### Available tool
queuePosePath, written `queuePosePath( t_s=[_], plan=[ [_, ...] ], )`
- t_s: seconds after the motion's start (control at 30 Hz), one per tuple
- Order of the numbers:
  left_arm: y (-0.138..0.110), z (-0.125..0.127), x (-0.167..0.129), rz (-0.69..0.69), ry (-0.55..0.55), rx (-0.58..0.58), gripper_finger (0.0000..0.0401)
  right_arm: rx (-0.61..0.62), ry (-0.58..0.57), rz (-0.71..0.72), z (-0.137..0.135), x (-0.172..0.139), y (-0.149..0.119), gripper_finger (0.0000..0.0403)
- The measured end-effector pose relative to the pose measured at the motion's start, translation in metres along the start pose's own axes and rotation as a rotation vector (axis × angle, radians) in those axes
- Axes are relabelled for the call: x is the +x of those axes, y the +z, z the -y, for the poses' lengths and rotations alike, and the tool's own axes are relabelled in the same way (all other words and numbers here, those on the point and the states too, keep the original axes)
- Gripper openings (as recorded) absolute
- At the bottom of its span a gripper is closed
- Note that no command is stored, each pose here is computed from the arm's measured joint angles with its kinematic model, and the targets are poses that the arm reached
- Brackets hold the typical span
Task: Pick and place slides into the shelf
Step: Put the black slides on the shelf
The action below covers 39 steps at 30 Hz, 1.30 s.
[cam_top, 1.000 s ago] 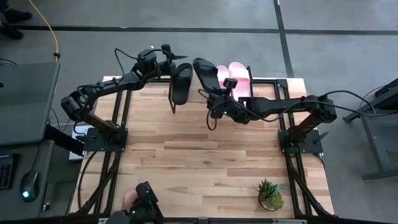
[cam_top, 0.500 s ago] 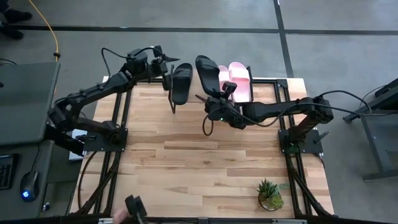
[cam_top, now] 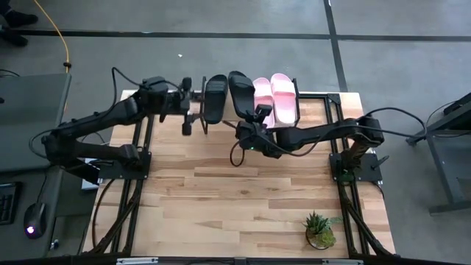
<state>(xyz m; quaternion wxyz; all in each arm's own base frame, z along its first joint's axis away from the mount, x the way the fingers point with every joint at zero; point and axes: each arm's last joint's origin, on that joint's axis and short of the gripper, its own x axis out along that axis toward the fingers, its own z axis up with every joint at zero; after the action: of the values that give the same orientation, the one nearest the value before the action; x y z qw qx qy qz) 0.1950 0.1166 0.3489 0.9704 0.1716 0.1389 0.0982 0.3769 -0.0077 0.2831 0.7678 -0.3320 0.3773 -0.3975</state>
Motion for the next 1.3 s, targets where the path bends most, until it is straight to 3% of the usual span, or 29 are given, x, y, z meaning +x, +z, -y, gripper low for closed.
queuePosePath(
  t_s=[0.5, 0.87, 1.3],
  plan=[
    [0.026, 0.078, -0.006, 0.014, -0.345, -0.052, 0.0114, -0.019, -0.014, -0.012, -0.009, 0.005, 0.0, 0.0021],
    [0.037, 0.114, -0.011, -0.015, -0.317, -0.029, 0.0106, -0.044, -0.008, -0.026, -0.023, 0.012, -0.001, 0.0021],
    [0.035, 0.116, -0.012, -0.066, -0.251, -0.039, 0.0106, -0.107, -0.028, -0.062, -0.057, 0.03, -0.005, 0.002]
  ],
)
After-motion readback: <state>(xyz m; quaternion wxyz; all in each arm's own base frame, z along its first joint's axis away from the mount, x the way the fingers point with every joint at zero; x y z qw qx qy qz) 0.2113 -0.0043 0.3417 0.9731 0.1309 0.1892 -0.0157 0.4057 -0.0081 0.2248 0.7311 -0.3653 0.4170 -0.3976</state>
